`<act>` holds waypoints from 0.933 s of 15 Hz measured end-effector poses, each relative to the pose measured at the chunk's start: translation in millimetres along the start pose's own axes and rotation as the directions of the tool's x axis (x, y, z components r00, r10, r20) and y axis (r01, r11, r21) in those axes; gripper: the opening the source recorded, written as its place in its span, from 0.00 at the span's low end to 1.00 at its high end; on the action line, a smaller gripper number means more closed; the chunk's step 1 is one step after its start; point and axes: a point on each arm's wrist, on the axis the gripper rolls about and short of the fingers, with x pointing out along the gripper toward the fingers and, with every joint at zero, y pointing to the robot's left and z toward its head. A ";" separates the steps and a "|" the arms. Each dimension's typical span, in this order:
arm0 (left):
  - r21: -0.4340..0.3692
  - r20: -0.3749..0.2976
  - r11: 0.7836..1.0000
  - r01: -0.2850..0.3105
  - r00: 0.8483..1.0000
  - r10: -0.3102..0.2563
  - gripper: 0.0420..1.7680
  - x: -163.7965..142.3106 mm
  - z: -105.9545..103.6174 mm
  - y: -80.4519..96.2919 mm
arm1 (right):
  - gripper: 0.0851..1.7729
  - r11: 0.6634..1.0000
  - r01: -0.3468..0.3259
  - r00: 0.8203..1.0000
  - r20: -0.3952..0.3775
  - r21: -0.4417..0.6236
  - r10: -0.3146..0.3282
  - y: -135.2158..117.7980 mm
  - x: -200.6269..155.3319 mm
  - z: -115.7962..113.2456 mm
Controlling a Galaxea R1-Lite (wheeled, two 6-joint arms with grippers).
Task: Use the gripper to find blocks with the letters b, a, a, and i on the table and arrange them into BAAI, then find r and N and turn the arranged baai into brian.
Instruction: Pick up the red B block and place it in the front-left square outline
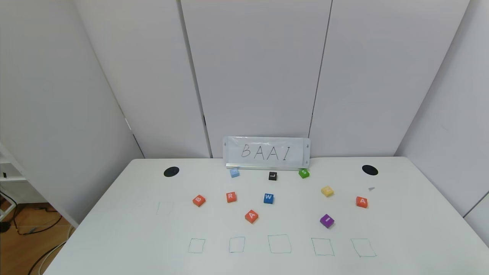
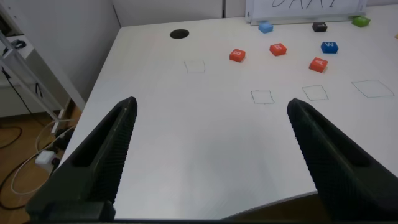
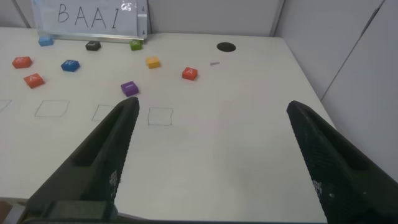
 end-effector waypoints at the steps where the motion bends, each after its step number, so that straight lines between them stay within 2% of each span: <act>1: 0.000 0.000 1.000 -0.002 1.000 0.002 0.97 0.0 0.0 0.0 | 0.96 1.000 0.000 1.000 0.000 0.000 0.000 0.0 0.0 0.0; 14: 0.005 0.001 1.000 0.005 1.000 -0.005 0.97 0.0 0.0 -0.1 | 0.96 1.000 -0.002 1.000 -0.007 -0.004 0.001 0.0 0.0 -0.6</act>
